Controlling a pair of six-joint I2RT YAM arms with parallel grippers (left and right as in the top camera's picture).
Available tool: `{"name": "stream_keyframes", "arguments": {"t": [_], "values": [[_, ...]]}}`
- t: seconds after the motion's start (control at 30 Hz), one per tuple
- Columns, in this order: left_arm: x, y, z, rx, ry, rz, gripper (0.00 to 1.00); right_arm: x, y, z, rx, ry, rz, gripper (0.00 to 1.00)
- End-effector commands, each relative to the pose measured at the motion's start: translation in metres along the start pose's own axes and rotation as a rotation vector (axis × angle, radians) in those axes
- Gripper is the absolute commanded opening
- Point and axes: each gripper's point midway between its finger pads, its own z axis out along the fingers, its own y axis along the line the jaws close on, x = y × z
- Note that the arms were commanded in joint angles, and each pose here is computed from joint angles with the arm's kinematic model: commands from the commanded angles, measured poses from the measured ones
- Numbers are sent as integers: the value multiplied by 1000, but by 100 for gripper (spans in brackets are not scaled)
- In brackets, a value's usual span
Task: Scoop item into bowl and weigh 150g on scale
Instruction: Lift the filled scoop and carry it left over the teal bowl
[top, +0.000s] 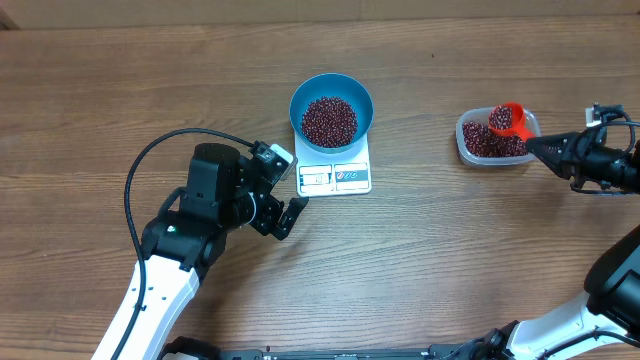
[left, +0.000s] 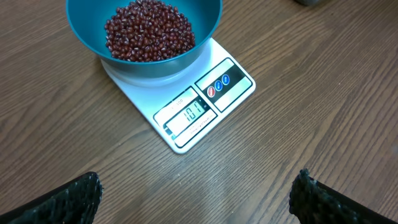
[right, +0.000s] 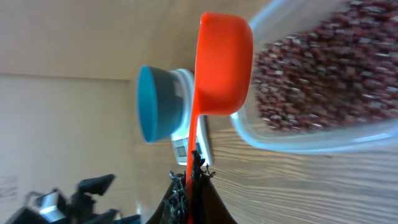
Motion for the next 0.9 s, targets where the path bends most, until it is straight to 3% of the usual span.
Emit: {"name": "stream_keyframes", "arguments": {"t": [0.0, 0.63, 0.87], "values": [[2, 1, 2, 5, 6, -20, 100, -4, 20, 1, -125, -32, -30, 4], [2, 1, 2, 5, 5, -20, 99, 37, 87, 97, -239, 231, -103, 4], [2, 1, 2, 4, 6, -20, 100, 52, 106, 145, -187, 317, -125, 4]]}}
